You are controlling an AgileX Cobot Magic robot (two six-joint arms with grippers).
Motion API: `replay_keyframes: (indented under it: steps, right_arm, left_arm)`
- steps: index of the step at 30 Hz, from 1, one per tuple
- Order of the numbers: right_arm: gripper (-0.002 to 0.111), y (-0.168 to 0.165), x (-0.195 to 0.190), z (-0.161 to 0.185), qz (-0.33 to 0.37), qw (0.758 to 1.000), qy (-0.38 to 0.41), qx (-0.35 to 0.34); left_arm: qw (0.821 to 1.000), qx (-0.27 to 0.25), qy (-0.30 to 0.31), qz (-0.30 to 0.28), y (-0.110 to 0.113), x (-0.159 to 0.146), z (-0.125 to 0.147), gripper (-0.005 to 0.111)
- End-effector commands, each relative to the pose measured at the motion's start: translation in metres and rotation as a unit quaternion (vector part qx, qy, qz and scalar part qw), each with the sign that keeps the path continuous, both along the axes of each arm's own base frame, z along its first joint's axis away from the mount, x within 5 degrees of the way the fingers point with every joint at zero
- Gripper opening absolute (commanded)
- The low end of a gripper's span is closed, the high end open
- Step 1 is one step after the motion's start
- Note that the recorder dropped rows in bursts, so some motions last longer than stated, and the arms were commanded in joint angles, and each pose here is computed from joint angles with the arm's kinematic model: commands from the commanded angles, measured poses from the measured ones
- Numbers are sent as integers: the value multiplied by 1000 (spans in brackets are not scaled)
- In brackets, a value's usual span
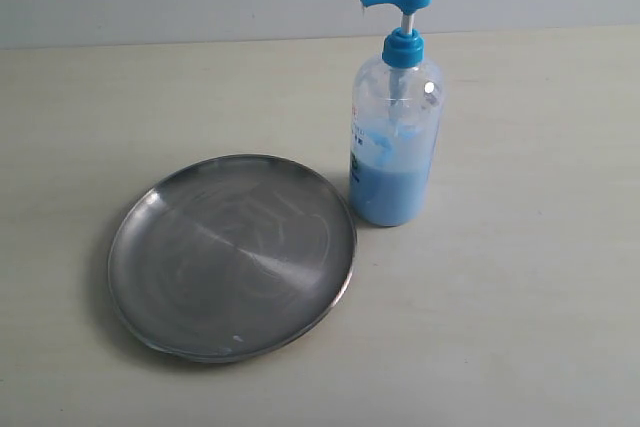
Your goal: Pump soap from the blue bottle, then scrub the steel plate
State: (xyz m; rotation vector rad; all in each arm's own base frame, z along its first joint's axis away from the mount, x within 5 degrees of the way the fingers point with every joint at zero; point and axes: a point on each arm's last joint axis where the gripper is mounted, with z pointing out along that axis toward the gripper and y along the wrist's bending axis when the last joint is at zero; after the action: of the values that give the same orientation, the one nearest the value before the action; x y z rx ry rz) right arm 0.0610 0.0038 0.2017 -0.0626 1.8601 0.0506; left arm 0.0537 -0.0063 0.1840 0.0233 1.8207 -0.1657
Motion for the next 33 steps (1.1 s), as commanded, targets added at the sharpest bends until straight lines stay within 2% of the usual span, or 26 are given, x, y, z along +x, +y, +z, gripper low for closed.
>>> replay_keyframes:
  steps: [1,13,22,33]
  right_arm:
    - [0,0,6,17,-2,1000,-2,-2]
    - [0,2,27,51,-1,1000,9,-3]
    - [0,4,50,75,2,1000,-23,0]
    - [0,7,75,91,2,1000,-12,-1]
  left_arm:
    - [1000,2,-5,1,0,0,0,0]
    - [1000,2,-5,1,0,0,0,0]
    - [1000,2,-5,1,0,0,0,0]
    - [1000,2,-5,1,0,0,0,0]
